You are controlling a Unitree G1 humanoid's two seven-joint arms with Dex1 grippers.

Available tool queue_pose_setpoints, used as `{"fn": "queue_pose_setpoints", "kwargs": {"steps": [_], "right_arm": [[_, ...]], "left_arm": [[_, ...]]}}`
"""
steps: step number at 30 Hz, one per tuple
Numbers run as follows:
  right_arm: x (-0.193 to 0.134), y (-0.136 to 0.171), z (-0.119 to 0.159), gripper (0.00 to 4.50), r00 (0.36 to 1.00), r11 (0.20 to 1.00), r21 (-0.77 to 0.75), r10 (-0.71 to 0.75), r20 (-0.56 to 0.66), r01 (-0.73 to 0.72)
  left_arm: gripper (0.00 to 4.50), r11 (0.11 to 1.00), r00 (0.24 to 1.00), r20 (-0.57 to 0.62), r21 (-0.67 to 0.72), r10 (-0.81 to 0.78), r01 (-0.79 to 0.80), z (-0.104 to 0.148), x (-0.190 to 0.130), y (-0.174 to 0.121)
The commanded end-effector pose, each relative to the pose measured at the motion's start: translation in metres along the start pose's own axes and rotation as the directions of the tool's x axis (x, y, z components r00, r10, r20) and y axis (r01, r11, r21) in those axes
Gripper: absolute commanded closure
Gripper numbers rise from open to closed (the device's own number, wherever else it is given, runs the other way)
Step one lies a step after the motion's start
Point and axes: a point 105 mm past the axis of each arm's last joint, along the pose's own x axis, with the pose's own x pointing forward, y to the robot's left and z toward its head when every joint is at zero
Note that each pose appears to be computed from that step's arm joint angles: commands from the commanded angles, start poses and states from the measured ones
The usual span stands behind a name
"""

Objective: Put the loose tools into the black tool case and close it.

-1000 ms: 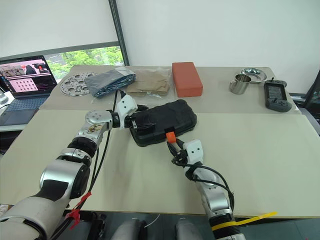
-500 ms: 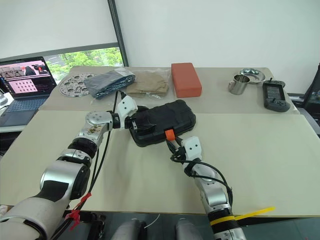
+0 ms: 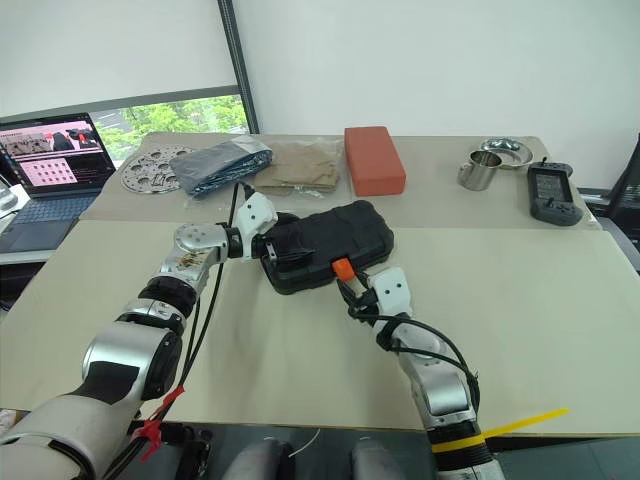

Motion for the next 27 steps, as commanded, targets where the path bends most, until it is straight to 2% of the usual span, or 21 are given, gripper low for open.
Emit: {"fn": "queue_pose_setpoints", "kwargs": {"steps": [1, 2, 4, 11, 14, 20, 22, 27], "right_arm": [[-0.002, -0.003, 0.012, 1.87, 1.000, 1.000, -0.011, 0.000, 0.025, 0.001], [-0.003, -0.003, 0.010, 1.72, 1.000, 1.000, -0.013, 0.001, 0.015, -0.001], [-0.005, -0.005, 0.009, 1.06, 1.000, 1.000, -0.024, -0.007, 0.007, 0.007], [-0.014, -0.013, 0.014, 1.06, 0.999, 0.999, -0.025, -0.035, 0.026, 0.036], [-0.011, -0.004, 0.012, 1.82, 1.000, 1.000, -0.014, 0.010, 0.005, -0.010], [-0.003, 0.000, 0.003, 3.94, 0.998, 1.000, -0.015, 0.022, -0.062, -0.023], [0.001, -0.001, 0.004, 4.46, 0.998, 1.000, -0.017, 0.017, -0.064, -0.018], [0.011, 0.001, 0.011, 4.46, 0.999, 1.000, -0.016, 0.021, -0.044, -0.022]], "left_arm": [[0.00, 0.994, 0.985, -0.141, -0.055, -0.101, 0.094, -0.039, 0.005, -0.027], [0.00, 0.994, 0.985, -0.141, -0.056, -0.100, 0.093, -0.039, 0.005, -0.027], [0.00, 0.994, 0.985, -0.142, -0.056, -0.098, 0.091, -0.039, 0.005, -0.027], [0.00, 0.995, 0.985, -0.143, -0.060, -0.093, 0.085, -0.041, 0.004, -0.026], [0.00, 0.994, 0.986, -0.140, -0.062, -0.093, 0.085, -0.041, 0.005, -0.027], [0.00, 0.995, 0.987, -0.134, -0.063, -0.090, 0.082, -0.040, 0.006, -0.027], [0.00, 0.995, 0.987, -0.134, -0.063, -0.088, 0.080, -0.040, 0.006, -0.027], [0.00, 0.995, 0.987, -0.136, -0.064, -0.085, 0.077, -0.040, 0.005, -0.027]]}}
